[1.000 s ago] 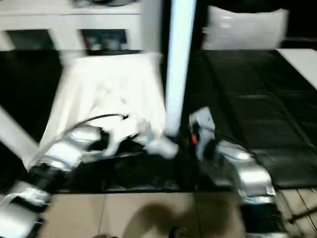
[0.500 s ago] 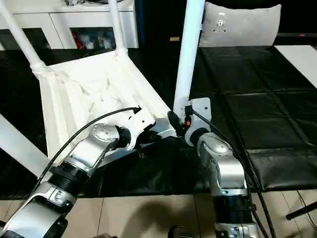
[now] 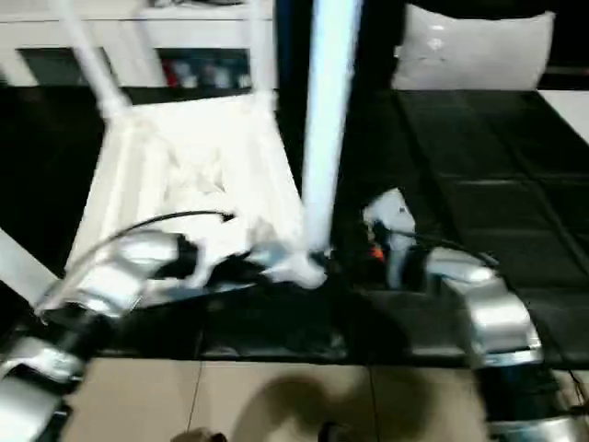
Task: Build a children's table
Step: Rotate leg to tighten
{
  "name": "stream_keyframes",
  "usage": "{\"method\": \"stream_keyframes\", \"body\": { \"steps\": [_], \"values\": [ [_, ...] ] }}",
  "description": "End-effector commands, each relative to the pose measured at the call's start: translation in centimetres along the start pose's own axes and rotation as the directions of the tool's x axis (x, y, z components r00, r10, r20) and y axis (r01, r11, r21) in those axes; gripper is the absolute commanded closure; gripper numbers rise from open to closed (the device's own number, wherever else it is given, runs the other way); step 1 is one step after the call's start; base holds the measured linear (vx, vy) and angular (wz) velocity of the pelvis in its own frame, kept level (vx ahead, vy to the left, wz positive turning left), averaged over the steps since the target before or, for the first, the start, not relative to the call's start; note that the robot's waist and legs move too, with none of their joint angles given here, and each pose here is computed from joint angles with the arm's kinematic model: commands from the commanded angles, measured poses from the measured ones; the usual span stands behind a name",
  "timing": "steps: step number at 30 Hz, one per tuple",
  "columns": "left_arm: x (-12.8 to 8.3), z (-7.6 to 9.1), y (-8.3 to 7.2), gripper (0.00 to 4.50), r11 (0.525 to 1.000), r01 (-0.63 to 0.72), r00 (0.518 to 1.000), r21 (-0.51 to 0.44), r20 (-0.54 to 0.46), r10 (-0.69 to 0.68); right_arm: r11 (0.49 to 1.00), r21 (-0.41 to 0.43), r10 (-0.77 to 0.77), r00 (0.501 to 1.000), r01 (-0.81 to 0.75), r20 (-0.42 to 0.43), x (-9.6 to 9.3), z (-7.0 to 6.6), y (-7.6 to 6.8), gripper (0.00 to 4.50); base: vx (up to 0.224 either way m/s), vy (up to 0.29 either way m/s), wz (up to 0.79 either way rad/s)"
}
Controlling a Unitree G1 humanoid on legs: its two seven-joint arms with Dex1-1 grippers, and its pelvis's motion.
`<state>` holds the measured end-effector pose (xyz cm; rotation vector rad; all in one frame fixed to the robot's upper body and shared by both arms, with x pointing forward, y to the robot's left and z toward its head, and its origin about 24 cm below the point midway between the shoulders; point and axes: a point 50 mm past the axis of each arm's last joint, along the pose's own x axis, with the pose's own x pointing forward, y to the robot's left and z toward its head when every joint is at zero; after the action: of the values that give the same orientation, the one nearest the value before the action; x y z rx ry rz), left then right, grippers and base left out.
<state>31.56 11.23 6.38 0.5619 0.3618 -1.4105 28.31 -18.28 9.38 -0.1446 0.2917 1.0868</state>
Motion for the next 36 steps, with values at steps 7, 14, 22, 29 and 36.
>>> {"method": "stream_keyframes", "body": {
  "steps": [7,14,22,29,36],
  "values": [
    [-0.3,0.7,-1.3,4.5,0.952,0.262,0.965,0.159,-0.034,-0.26,0.956,-0.009,0.294,0.956,-0.294,-0.023,0.0,0.4,0.6,0.7,0.0,0.0,0.0],
    [-0.3,0.7,-1.5,4.5,0.929,0.313,0.95,0.196,-0.052,-0.309,0.927,0.015,0.375,0.927,-0.374,-0.025,0.6,0.0,1.1,1.31,0.0,0.0,0.0],
    [-0.3,0.4,-1.6,4.5,0.924,0.326,0.945,0.2,-0.056,-0.322,0.899,0.058,0.435,0.9,-0.433,-0.03,0.7,-0.5,1.5,2.08,0.0,0.0,0.0],
    [-0.3,0.2,-1.5,4.5,0.93,0.318,0.948,0.187,-0.049,-0.314,0.894,0.092,0.441,0.897,-0.439,0.004,1.0,-0.5,1.9,2.45,0.0,0.0,0.0],
    [0.1,0.7,-0.9,4.5,0.979,0.19,0.982,0.075,0.009,-0.191,0.941,0.152,0.292,0.952,-0.303,0.094,1.9,-0.2,2.4,2.49,0.0,0.0,0.0]
  ]
}}
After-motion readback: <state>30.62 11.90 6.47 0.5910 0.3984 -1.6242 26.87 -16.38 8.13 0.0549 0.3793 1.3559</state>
